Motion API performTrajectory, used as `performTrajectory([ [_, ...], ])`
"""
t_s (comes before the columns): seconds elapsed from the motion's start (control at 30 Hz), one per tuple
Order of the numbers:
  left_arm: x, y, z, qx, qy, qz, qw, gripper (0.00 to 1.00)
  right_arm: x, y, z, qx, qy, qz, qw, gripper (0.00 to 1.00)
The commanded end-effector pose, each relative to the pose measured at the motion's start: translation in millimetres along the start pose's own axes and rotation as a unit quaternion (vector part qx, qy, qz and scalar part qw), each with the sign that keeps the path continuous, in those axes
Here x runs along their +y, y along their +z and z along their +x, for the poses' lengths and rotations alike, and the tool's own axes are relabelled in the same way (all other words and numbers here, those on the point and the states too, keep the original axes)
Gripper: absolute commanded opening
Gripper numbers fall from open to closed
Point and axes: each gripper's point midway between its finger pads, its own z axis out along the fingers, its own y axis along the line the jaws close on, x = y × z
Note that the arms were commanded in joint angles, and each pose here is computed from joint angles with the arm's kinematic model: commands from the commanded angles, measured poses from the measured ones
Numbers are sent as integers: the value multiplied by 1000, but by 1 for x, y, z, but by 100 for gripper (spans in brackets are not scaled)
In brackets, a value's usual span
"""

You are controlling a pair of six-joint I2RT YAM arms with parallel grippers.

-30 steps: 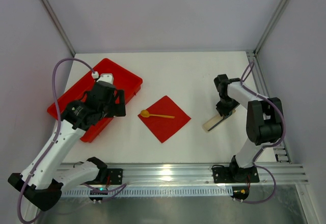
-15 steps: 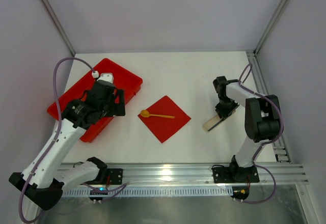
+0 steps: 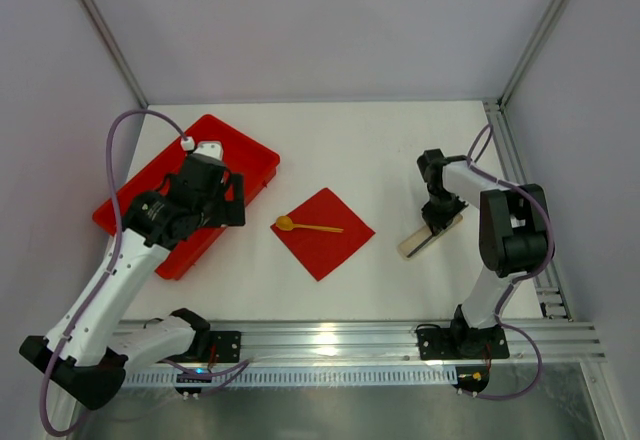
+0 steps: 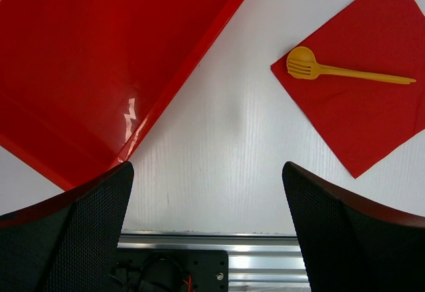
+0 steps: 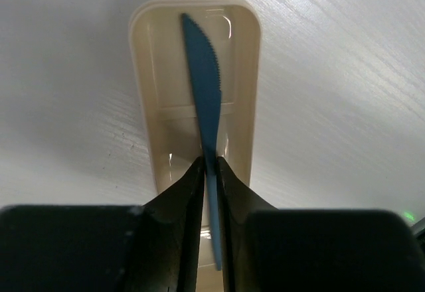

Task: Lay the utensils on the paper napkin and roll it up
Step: Pick up the utensils from the container, then place the utensils on the napkin.

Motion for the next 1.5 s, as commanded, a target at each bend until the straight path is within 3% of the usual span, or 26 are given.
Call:
performTrajectory([
  [0.0, -1, -8, -10, -10, 3, 11, 1000, 95, 11, 12, -3, -2, 5, -2, 1000, 15],
  [0.2, 0, -10, -13, -15, 6, 9, 1000, 95, 11, 10, -4, 0, -4, 1, 1000, 4],
  [0.83, -3, -23, -24, -33, 12, 30, 999, 95, 9, -58, -35, -37, -12, -36, 999, 4],
  [1.0, -4, -30, -27, -44, 10, 39, 998, 95, 27, -106, -32, -87, -93, -85, 988, 4],
  [1.13, -3, -35, -27, -46, 4, 43, 998, 95, 87, -168, -34, -170, -228, -149, 947, 4],
  [1.2, -2, -38, -26, -44, -2, 43, 998, 95, 114, -200, -35, -212, -301, -170, 914, 4],
  [1.23, -1, -39, -25, -43, -4, 42, 998, 95, 131, -201, -22, -225, -372, -167, 885, 4],
  [1.47, -4, -51, -29, -47, -27, 57, 997, 95, 183, -230, 28, -264, -529, -263, 762, 4],
])
